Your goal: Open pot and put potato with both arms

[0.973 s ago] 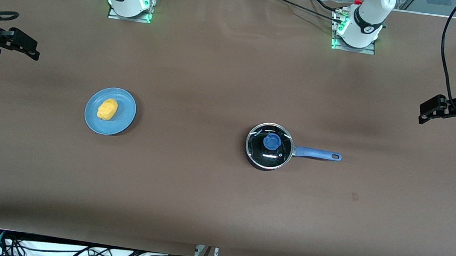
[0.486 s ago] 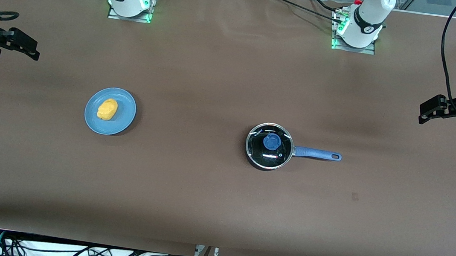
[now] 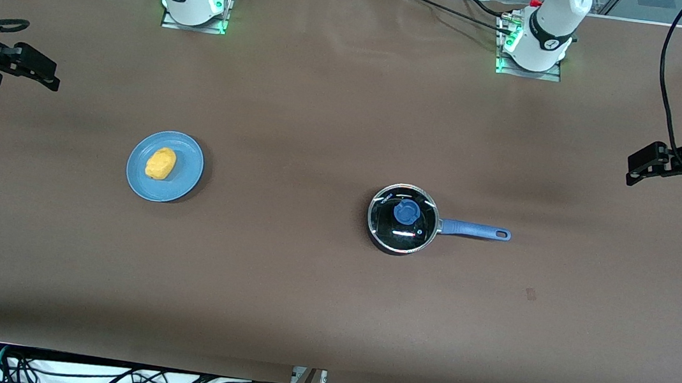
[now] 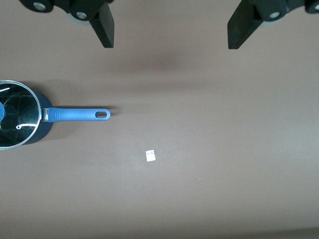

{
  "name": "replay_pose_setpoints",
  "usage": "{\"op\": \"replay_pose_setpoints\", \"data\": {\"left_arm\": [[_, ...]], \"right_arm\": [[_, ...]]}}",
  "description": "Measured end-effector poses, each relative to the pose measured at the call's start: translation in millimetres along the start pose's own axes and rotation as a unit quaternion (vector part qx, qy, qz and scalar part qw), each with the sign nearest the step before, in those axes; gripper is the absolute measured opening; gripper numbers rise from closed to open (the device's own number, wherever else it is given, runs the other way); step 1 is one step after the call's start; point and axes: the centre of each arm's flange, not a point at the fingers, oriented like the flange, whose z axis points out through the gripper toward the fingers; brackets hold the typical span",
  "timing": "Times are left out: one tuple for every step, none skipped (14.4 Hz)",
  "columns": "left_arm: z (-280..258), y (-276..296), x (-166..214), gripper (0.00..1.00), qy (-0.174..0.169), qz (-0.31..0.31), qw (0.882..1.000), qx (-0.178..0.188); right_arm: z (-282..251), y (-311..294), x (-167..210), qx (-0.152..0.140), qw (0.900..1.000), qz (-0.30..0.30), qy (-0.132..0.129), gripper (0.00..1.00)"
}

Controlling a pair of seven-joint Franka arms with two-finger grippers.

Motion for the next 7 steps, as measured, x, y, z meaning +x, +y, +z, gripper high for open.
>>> {"op": "replay_pose_setpoints", "data": {"left_arm": [[0.0,0.0,0.0,1.0,0.0,0.0,1.0,0.0],[0.0,0.0,0.0,1.0,0.0,0.0,1.0,0.0],[0.0,0.0,0.0,1.0,0.0,0.0,1.0,0.0],[0.0,0.0,0.0,1.0,0.0,0.0,1.0,0.0],[0.0,0.0,0.0,1.0,0.0,0.0,1.0,0.0],[0.0,0.0,0.0,1.0,0.0,0.0,1.0,0.0],[0.0,0.0,0.0,1.0,0.0,0.0,1.0,0.0]], "right_arm": [[0.5,0.1,0.3,0.0,1.0,0.0,0.0,1.0],[0.7,0.4,0.4,0.0,1.0,0.0,-0.001,1.0],[0.8,0.8,0.5,0.0,1.0,0.001,-0.001,1.0],[0.8,1.2,0.5,0.0,1.0,0.001,-0.001,1.0],[0.8,1.6,0.5,-0.001,1.0,0.001,-0.001,1.0],[0.8,2.0,0.4,-0.002,1.0,0.002,-0.001,1.0],[0.8,2.7,0.4,-0.004,1.0,0.002,-0.001,1.0]]}}
